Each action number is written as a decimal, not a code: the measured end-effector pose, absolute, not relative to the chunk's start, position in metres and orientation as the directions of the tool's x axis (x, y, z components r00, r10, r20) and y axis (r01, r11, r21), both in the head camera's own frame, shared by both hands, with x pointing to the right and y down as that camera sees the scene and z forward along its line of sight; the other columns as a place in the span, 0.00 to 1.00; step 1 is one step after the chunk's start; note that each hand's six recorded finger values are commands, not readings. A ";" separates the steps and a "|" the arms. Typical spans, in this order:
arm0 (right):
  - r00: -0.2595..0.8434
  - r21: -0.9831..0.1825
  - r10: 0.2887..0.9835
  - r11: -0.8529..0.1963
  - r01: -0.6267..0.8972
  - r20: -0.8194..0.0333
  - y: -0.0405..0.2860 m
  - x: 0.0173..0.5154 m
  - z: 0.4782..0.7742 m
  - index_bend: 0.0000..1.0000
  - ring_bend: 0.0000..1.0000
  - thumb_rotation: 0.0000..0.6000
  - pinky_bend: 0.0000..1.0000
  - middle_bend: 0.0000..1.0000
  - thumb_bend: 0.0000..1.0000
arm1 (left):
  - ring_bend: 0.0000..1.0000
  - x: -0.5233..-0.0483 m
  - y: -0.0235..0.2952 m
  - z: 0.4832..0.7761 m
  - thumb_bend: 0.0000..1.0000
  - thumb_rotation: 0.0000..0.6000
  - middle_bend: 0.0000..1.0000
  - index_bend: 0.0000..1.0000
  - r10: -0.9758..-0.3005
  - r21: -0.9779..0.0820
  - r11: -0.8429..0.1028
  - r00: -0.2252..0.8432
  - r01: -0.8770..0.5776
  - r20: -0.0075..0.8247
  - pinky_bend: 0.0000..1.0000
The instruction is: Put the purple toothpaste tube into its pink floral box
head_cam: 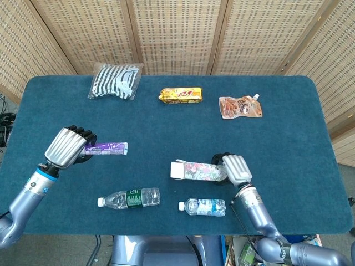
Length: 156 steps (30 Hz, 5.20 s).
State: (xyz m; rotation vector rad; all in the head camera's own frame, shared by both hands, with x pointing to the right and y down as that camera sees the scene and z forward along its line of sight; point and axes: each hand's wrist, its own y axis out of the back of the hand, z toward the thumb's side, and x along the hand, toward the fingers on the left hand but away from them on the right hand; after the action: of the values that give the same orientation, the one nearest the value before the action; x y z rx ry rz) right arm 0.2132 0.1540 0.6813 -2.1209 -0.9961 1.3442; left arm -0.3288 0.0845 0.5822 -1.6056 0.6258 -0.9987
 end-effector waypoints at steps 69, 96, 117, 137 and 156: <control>0.208 -0.696 0.821 -0.563 0.445 -0.531 0.113 0.164 0.638 0.57 0.36 1.00 0.42 0.46 0.09 | 0.58 -0.257 0.068 0.551 0.26 1.00 0.68 0.81 -0.784 -0.932 -0.350 0.517 0.088 0.343 0.59; 0.240 -0.681 0.815 -0.575 0.453 -0.528 0.118 0.154 0.630 0.57 0.36 1.00 0.42 0.46 0.09 | 0.58 -0.232 0.075 0.560 0.26 1.00 0.68 0.81 -0.770 -0.920 -0.390 0.536 0.034 0.346 0.59; 0.258 -0.668 0.815 -0.574 0.473 -0.519 0.119 0.148 0.622 0.57 0.36 1.00 0.43 0.46 0.09 | 0.58 -0.213 0.080 0.563 0.26 1.00 0.68 0.81 -0.772 -0.927 -0.375 0.553 0.001 0.313 0.59; 0.249 -0.510 0.797 -0.556 0.656 -0.550 0.117 0.161 0.611 0.57 0.36 1.00 0.43 0.46 0.09 | 0.55 -0.179 0.076 0.545 0.26 1.00 0.64 0.81 -0.768 -0.959 -0.285 0.601 -0.010 0.222 0.57; 0.321 -0.041 0.755 -0.417 0.908 -0.572 0.121 0.182 0.594 0.57 0.36 1.00 0.44 0.46 0.09 | 0.32 -0.160 0.061 0.518 0.26 1.00 0.37 0.64 -0.776 -0.974 -0.226 0.601 0.016 0.191 0.38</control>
State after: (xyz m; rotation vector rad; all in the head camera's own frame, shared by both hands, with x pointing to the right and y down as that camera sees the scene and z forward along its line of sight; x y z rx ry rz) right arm 0.1818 0.1211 0.5940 -2.7746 -1.8044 0.9128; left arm -0.1605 0.0615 0.5179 -1.6463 0.6416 -0.8357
